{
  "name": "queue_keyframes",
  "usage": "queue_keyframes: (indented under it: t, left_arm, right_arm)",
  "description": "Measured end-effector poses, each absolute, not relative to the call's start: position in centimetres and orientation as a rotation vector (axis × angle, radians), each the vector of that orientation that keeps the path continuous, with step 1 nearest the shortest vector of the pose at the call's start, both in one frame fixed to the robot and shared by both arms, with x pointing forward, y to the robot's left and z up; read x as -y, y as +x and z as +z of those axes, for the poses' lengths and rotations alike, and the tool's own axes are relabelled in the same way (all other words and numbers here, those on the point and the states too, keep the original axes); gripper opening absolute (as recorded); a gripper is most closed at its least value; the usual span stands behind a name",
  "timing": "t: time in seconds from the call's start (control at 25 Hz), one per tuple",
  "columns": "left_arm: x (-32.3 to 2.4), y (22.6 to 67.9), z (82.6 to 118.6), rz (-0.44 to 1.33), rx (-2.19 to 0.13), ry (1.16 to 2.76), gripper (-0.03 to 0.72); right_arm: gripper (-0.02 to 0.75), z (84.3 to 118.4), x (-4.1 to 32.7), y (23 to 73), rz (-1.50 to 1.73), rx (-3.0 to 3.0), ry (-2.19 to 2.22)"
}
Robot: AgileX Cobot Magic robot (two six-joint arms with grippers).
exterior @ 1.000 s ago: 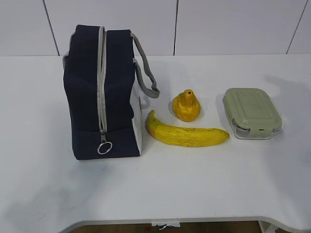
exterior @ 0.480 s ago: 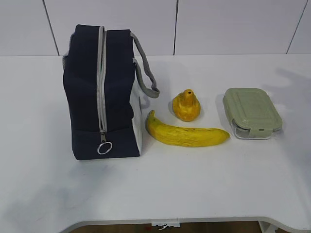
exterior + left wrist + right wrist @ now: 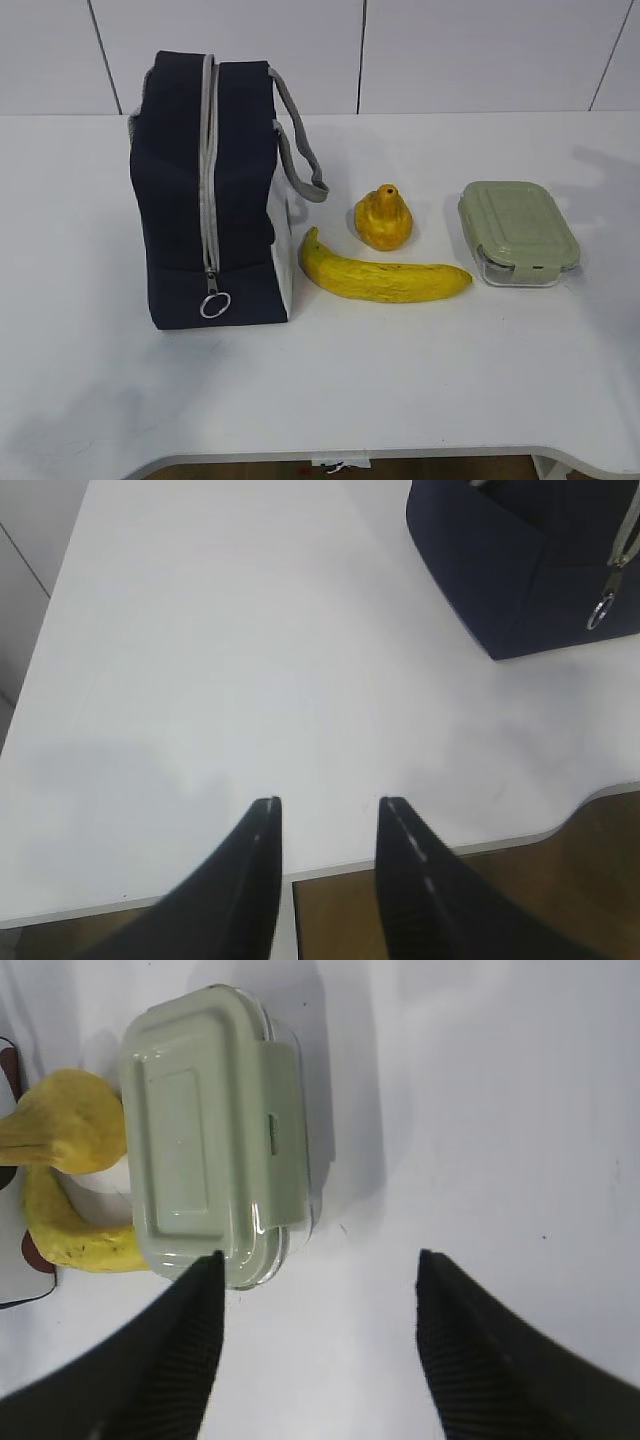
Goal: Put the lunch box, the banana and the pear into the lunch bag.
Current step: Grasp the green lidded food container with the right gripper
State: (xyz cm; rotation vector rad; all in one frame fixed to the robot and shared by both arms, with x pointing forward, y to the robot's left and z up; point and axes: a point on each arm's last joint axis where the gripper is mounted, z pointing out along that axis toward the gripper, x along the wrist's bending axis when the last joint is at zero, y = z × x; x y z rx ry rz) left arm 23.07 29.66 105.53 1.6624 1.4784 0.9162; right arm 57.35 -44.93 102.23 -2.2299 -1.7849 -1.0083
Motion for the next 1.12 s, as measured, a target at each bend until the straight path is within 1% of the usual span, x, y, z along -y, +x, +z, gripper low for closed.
queue_keyframes:
  t: [0.08, 0.16, 0.24, 0.44, 0.56, 0.76, 0.92, 1.12]
  left_arm:
    - [-29.7, 23.1, 105.5, 0.916, -1.478, 1.662, 0.244]
    - [-29.7, 23.1, 105.5, 0.916, -1.478, 1.662, 0.244]
    - [-29.7, 23.1, 105.5, 0.916, -1.478, 1.662, 0.244]
    - [-29.7, 23.1, 105.5, 0.916, -1.478, 1.662, 0.244]
    - [-29.7, 23.1, 105.5, 0.916, -1.478, 1.662, 0.244]
    - [-29.7, 23.1, 105.5, 0.916, -1.478, 1.662, 0.244]
    - [-29.7, 23.1, 105.5, 0.918, -1.479, 1.663, 0.244]
    - [-29.7, 23.1, 105.5, 0.918, -1.479, 1.663, 0.244]
  right_arm:
    - [0.505, 101.9, 44.9, 57.5, -1.009, 1.767, -2.227]
    - [0.535, 101.4, 45.0, 57.8, -1.026, 1.73, -2.22]
    - [0.548, 100.7, 45.0, 58.2, -1.044, 1.686, -2.212]
    - [0.554, 98.3, 45.2, 59.0, -1.063, 1.611, -2.178]
    - [0.556, 97.5, 45.2, 59.5, -1.094, 1.594, -2.152]
    - [0.556, 95.9, 44.1, 60.5, -1.1, 1.63, -2.079]
    - [0.557, 95.1, 43.2, 61.6, -1.099, 1.673, -2.029]
    - [0.557, 94.1, 43.1, 62.6, -1.096, 1.68, -2.011]
